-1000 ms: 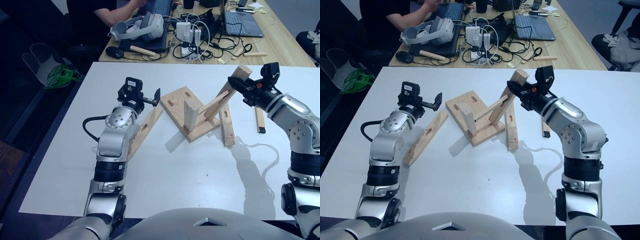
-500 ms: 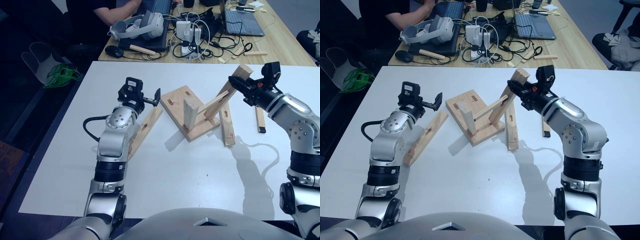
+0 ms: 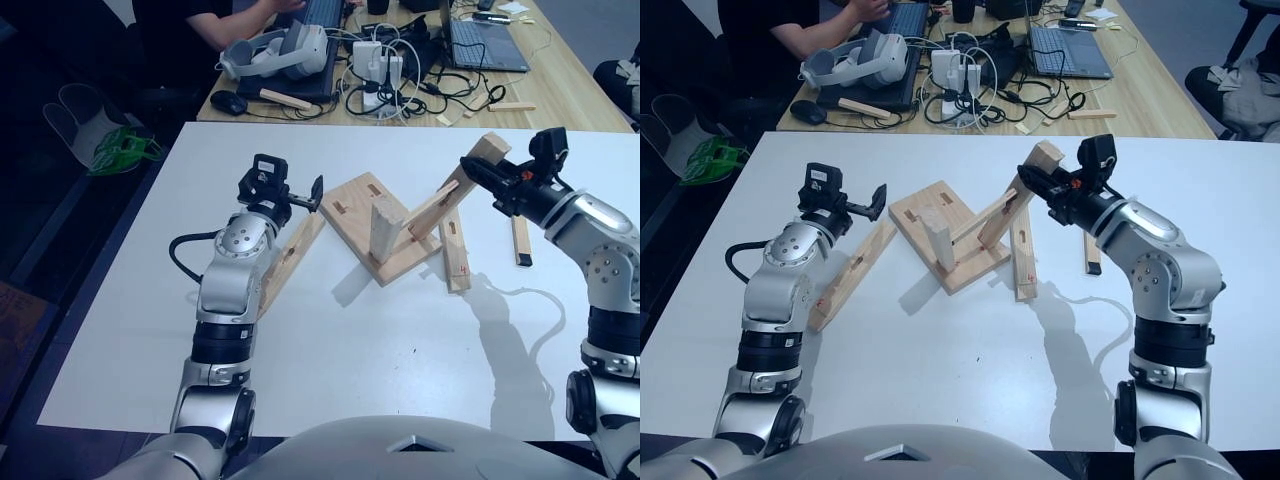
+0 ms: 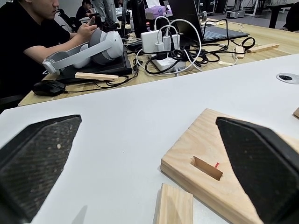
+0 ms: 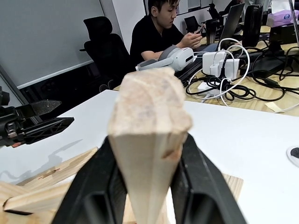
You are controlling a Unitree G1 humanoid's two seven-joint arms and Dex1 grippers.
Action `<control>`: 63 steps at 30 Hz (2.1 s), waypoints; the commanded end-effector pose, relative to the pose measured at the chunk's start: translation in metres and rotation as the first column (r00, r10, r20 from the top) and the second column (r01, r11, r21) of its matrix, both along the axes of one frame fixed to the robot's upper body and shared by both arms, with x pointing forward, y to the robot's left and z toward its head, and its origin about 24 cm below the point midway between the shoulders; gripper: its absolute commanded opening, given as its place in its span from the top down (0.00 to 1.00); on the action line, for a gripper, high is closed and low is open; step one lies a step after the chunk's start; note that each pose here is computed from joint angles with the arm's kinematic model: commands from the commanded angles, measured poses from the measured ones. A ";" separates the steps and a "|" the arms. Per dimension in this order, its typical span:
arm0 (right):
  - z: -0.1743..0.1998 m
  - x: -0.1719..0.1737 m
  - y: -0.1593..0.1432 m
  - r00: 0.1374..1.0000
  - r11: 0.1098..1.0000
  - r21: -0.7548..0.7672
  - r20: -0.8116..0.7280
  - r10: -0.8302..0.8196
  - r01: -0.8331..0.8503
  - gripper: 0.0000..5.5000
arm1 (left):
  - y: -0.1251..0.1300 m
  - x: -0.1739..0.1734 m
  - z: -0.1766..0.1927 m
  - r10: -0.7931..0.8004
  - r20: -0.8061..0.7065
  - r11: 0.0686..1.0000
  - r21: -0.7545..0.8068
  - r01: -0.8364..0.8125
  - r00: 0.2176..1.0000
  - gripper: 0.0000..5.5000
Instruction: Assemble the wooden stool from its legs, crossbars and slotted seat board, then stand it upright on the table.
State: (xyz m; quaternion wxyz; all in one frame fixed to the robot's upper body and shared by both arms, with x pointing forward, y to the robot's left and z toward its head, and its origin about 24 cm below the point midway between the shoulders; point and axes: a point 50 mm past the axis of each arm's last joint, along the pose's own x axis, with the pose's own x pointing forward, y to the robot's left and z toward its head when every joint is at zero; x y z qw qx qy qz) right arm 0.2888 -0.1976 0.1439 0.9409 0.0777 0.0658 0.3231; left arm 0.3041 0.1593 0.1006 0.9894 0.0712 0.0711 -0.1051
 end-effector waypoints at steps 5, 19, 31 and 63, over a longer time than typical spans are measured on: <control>-0.025 0.001 -0.011 0.993 0.995 -0.059 -0.088 -0.082 0.076 0.82 | -0.001 0.004 0.004 -0.001 0.013 1.000 0.004 0.001 1.000 0.02; -0.018 0.003 -0.001 0.985 0.994 -0.110 -0.167 -0.045 0.027 0.73 | -0.002 0.003 0.003 -0.001 0.009 1.000 0.003 0.001 1.000 0.02; 0.000 0.011 0.001 0.989 0.997 -0.016 -0.128 -0.080 0.079 0.63 | -0.002 0.003 0.001 0.000 0.003 1.000 0.002 0.000 1.000 0.02; -0.045 0.012 0.008 0.933 0.947 -0.319 -0.329 -0.144 0.034 0.63 | -0.005 0.004 0.002 0.005 0.013 1.000 -0.014 -0.005 1.000 0.02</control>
